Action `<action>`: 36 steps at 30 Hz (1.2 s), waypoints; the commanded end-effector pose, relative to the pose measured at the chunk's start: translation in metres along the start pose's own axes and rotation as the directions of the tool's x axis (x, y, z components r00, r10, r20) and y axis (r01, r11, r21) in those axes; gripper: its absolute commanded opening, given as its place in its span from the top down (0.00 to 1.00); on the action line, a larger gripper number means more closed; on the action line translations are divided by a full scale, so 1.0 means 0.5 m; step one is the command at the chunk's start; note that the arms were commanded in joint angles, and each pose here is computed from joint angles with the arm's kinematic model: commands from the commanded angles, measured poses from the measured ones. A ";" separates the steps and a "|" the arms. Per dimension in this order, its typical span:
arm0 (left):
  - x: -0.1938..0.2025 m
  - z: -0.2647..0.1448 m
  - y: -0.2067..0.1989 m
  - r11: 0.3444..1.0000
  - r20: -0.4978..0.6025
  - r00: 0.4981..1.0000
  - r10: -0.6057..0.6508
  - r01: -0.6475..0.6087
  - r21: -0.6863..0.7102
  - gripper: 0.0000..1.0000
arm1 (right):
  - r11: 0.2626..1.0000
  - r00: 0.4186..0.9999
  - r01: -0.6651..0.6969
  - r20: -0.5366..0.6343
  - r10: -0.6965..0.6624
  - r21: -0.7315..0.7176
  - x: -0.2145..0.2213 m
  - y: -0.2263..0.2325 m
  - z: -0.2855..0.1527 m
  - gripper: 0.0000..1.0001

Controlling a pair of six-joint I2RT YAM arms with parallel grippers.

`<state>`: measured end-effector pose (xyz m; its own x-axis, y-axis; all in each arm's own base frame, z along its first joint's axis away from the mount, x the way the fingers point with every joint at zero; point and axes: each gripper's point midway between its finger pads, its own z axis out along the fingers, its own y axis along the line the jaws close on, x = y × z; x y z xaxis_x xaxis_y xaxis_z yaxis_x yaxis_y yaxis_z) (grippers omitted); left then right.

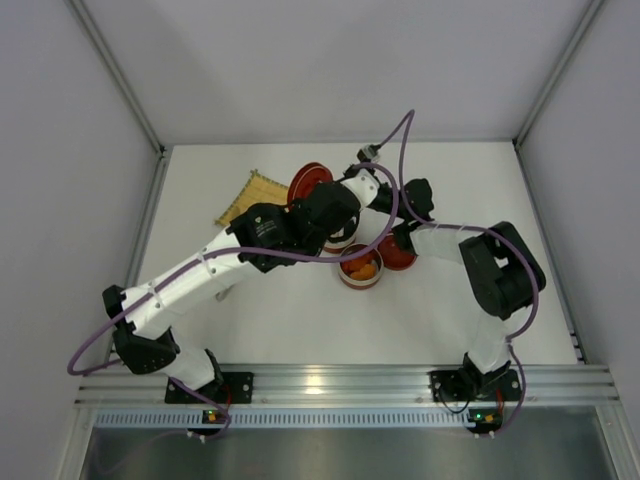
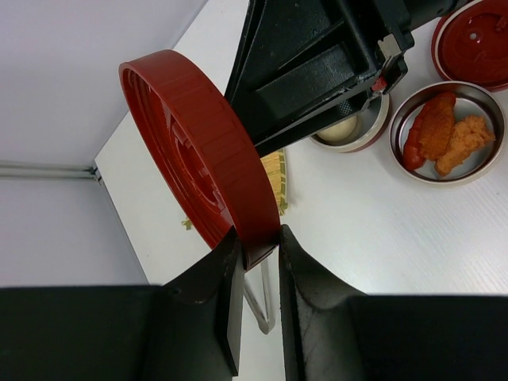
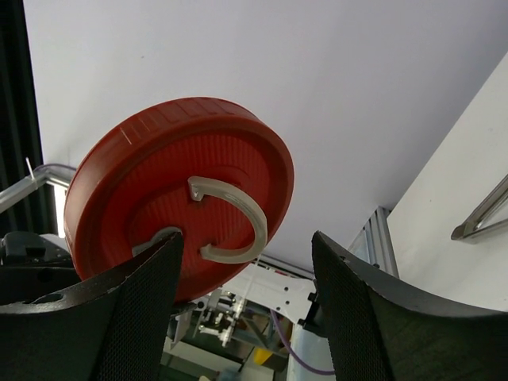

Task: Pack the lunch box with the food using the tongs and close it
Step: Pick up the box lid from the center of the board.

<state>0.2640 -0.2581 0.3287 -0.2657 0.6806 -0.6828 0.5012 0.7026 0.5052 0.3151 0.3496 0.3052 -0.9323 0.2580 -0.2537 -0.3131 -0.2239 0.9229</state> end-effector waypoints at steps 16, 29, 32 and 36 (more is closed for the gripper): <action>-0.026 -0.015 0.002 0.999 0.030 0.999 -0.039 0.038 0.025 1.00 | 0.904 0.960 0.260 -0.010 -0.280 -0.340 0.042 0.137 0.024 0.48; -0.008 -0.015 0.012 0.998 0.034 0.998 -0.060 0.060 -0.010 1.00 | 0.880 0.946 0.272 -0.060 -0.319 -0.388 0.079 0.184 0.031 0.75; -0.009 -0.017 0.017 0.998 0.038 0.997 -0.064 0.065 -0.022 1.00 | 0.880 0.943 0.272 -0.074 -0.325 -0.390 0.085 0.187 0.029 0.97; 0.005 -0.010 0.045 0.993 0.013 0.994 -0.107 0.107 -0.056 1.00 | 0.878 0.936 0.292 -0.077 -0.344 -0.379 0.087 0.192 0.013 1.00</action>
<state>0.2645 -0.2514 0.3272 -0.2906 0.6660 -0.6870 0.4795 0.7227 0.4977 0.3079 0.3756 0.3010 -0.9637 0.1665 -0.2085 -0.2458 -0.2499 0.9366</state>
